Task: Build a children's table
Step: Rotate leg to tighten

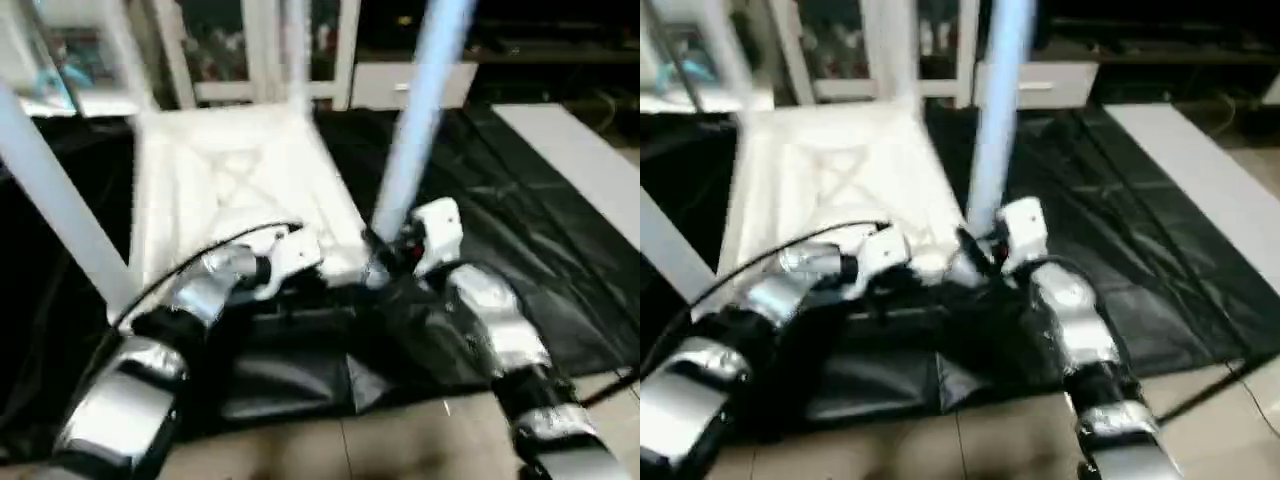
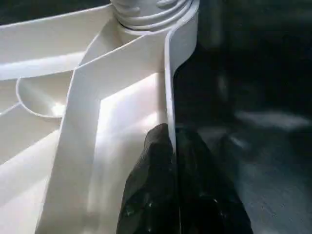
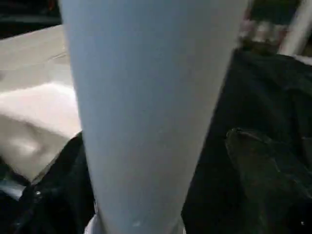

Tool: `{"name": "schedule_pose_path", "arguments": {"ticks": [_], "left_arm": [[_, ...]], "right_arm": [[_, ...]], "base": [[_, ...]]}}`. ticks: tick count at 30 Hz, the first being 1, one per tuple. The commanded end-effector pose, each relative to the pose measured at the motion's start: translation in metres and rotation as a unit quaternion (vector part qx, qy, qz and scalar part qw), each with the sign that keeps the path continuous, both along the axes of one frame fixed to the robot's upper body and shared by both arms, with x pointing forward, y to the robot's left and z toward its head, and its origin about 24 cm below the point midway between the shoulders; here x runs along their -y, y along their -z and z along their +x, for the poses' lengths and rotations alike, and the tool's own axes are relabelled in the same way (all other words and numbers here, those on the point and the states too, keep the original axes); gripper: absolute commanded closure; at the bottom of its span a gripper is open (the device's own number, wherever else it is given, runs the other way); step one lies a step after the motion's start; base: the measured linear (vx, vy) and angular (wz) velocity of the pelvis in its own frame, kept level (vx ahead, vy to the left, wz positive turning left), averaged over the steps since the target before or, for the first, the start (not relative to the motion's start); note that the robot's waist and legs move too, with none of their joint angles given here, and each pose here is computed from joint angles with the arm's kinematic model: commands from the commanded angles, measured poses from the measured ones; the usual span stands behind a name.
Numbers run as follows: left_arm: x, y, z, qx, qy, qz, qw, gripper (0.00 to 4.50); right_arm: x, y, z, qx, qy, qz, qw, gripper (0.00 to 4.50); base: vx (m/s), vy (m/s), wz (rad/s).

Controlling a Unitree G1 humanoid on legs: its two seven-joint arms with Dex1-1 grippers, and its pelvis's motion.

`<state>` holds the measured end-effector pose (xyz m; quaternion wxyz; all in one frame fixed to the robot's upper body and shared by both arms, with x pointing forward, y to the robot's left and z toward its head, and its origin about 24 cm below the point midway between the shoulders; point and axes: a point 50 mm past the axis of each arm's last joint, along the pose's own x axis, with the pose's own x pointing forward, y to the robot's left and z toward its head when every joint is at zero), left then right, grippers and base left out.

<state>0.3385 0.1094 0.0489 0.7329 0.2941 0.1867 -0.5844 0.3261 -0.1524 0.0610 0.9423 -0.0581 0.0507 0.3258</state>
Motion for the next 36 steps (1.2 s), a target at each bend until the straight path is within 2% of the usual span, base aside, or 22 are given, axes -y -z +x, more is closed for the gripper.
{"name": "schedule_pose_path", "arguments": {"ticks": [1, 2, 4, 6, 11, 21, 22, 29, 31, 34, 36], "left_arm": [[-0.011, 0.038, -0.032, -0.114, 0.085, 0.067, 0.988, 4.50], [-0.011, 0.038, -0.032, -0.114, 0.085, 0.067, 0.988, 4.50], [-0.013, 0.036, -0.036, -0.124, 0.107, 0.065, 0.984, 4.50], [-0.016, 0.033, -0.040, -0.136, 0.145, 0.080, 0.977, 4.50], [-0.018, 0.029, -0.041, -0.148, 0.165, 0.092, 0.971, 4.50], [-0.013, 0.026, -0.043, -0.150, 0.183, 0.092, 0.967, 4.50], [-0.013, 0.026, -0.043, -0.150, 0.183, 0.092, 0.967, 4.50], [-0.015, 0.027, -0.044, -0.150, 0.178, 0.097, 0.968, 4.50], [-0.016, 0.027, -0.044, -0.150, 0.177, 0.098, 0.968, 4.50], [-0.016, 0.027, -0.044, -0.151, 0.177, 0.099, 0.968, 4.50], [-0.016, 0.027, -0.044, -0.151, 0.178, 0.100, 0.967, 4.50]], "right_arm": [[0.013, 0.000, -0.019, -0.026, -0.083, -0.022, 0.996, 0.07], [0.013, 0.000, -0.019, -0.026, -0.083, -0.022, 0.996, 0.02], [0.015, 0.000, -0.031, -0.042, -0.134, -0.029, 0.990, 0.02], [0.023, 0.002, -0.048, -0.083, -0.213, -0.042, 0.973, 0.02], [0.023, -0.001, -0.052, -0.099, -0.251, -0.046, 0.962, 0.02], [0.017, -0.001, -0.045, -0.116, -0.290, -0.063, 0.948, 0.02], [0.017, -0.001, -0.045, -0.116, -0.290, -0.063, 0.948, 0.29], [0.017, 0.005, -0.047, -0.143, -0.315, -0.078, 0.935, 0.76], [0.018, 0.006, -0.047, -0.146, -0.317, -0.079, 0.934, 1.10], [0.019, 0.007, -0.047, -0.151, -0.321, -0.081, 0.931, 1.22], [0.020, 0.007, -0.047, -0.153, -0.322, -0.082, 0.931, 1.50]], "base": [[0.000, 0.000, 0.00], [0.000, 0.000, 0.00], [0.000, 0.000, 0.00], [0.000, 0.000, 0.00], [0.000, 0.000, 0.00], [0.000, 0.000, 0.00], [0.000, 0.000, 0.00], [0.000, 0.000, 0.00], [0.000, 0.000, 0.00], [0.000, 0.000, 0.00], [0.000, 0.000, 0.00]]}}
